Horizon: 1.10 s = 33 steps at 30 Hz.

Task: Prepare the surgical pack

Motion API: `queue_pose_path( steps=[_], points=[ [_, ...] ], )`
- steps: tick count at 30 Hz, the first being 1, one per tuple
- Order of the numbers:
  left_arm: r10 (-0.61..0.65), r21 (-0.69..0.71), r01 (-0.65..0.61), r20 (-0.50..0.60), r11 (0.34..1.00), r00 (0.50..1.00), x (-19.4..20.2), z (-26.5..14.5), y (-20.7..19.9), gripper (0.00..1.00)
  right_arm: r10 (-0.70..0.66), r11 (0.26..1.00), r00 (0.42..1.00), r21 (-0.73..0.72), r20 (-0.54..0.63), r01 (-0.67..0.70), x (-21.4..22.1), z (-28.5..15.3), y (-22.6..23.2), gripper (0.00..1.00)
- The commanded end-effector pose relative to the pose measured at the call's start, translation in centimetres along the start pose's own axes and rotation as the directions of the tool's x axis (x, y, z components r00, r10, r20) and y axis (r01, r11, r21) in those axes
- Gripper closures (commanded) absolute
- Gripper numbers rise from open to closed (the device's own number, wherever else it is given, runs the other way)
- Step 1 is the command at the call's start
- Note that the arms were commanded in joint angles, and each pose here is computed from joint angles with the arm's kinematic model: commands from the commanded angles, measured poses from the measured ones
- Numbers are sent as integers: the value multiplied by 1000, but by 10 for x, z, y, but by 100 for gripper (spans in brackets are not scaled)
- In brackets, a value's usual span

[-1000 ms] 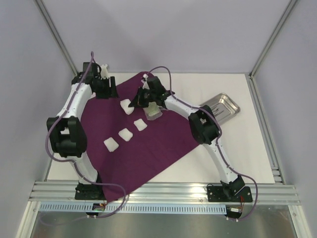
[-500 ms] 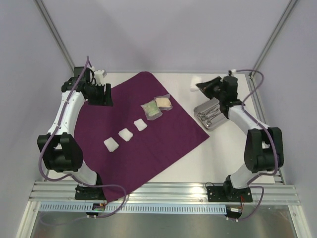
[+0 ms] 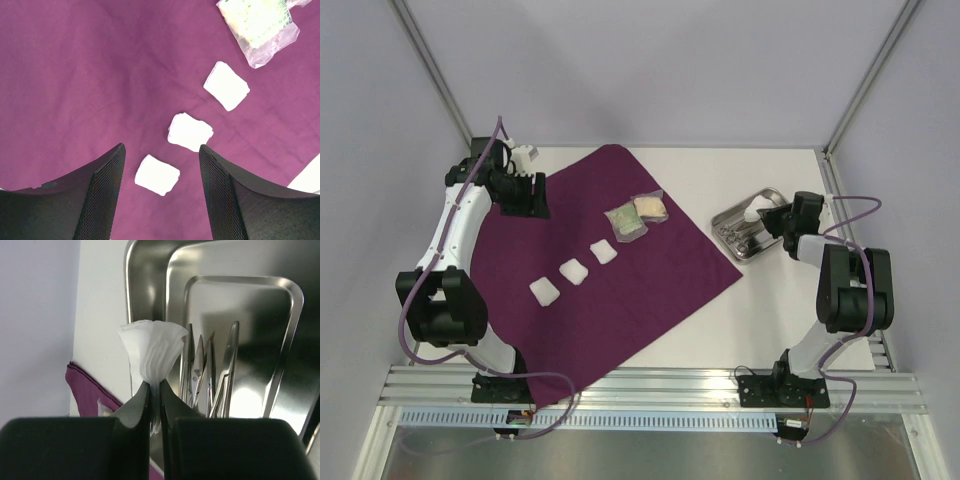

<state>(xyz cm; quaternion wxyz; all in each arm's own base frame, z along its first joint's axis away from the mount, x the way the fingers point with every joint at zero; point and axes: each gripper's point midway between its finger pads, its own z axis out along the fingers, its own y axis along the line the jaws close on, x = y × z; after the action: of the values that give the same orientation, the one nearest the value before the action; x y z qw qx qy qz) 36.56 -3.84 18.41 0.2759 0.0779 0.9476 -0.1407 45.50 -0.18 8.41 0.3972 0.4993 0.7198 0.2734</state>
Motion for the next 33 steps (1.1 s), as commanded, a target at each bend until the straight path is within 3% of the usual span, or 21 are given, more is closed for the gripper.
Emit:
queue_pose_path(
  steps=[1,10,25,29,31,33],
  points=[
    [22,6,-22,7,1000,1000,-3,-2,1,31,28,997,997,-67,70,-23,-18,21,23,99],
    [19,9,-19,-5,1000,1000,-2,4,3,31,52,997,992,-68,111,-44,-27,41,20,99],
    [24,1,-24,-1,1000,1000,-3,1,4,31,48,997,989,52,138,-55,-27,55,-13,99],
    [27,0,-27,6,1000,1000,-4,-1,3,31,28,996,990,78,137,-39,-29,50,-12,87],
    [30,2,-30,9,1000,1000,-5,-2,2,31,23,996,990,81,136,-35,-29,49,-10,70],
    [31,2,-31,6,1000,999,-4,-3,2,31,10,996,992,87,128,-21,-29,46,-8,60]
  ],
)
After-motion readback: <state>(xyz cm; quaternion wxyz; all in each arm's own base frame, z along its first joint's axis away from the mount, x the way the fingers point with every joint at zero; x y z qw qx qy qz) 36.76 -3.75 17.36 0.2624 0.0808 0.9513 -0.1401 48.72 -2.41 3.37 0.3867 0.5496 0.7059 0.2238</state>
